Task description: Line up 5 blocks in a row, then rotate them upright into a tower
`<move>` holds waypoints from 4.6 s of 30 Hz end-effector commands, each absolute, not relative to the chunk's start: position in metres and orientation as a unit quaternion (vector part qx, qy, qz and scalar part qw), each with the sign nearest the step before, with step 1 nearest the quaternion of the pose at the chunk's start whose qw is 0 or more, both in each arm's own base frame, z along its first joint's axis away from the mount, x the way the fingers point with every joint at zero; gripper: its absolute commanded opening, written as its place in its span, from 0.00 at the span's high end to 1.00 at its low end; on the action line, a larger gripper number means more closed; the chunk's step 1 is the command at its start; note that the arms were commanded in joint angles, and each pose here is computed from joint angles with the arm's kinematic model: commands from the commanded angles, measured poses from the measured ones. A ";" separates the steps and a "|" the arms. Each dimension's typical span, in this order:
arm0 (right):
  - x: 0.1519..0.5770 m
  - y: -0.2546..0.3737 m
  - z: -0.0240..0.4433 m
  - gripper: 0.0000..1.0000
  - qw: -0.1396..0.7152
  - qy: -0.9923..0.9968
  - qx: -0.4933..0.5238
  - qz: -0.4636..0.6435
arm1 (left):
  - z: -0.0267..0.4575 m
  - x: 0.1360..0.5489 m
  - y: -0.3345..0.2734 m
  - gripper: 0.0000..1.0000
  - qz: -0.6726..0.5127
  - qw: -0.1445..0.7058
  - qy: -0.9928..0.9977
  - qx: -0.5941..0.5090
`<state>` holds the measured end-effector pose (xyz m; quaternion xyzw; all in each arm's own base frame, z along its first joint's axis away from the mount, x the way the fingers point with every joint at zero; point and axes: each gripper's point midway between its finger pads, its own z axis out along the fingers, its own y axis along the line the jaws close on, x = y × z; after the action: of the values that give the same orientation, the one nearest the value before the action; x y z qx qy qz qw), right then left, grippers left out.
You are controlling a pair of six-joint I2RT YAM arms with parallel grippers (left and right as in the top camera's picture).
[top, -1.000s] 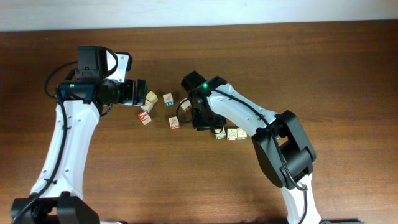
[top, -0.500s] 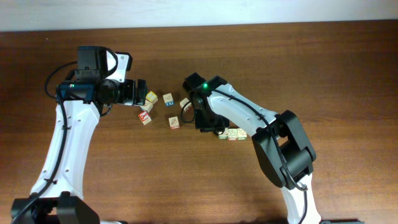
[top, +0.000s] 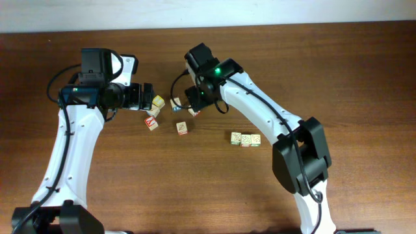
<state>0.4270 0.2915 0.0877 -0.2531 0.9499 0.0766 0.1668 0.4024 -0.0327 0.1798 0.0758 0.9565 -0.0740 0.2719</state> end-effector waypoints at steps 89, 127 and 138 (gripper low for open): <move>0.391 0.243 0.042 0.55 0.014 0.984 -0.121 0.133 | 0.187 0.407 -0.032 0.01 -0.073 0.281 0.954 0.070; 0.403 0.233 0.034 0.59 0.036 0.966 -0.182 0.180 | 0.187 0.407 -0.032 0.01 -0.073 0.281 0.954 0.070; 0.408 0.222 0.030 0.59 0.037 0.970 -0.171 0.171 | 0.187 0.407 -0.032 0.01 -0.073 0.281 0.954 0.070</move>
<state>0.4015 0.2218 0.0249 -0.1646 0.9704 0.1750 0.0245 0.4023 -0.0327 0.1797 0.0758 0.9565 -0.0742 0.2718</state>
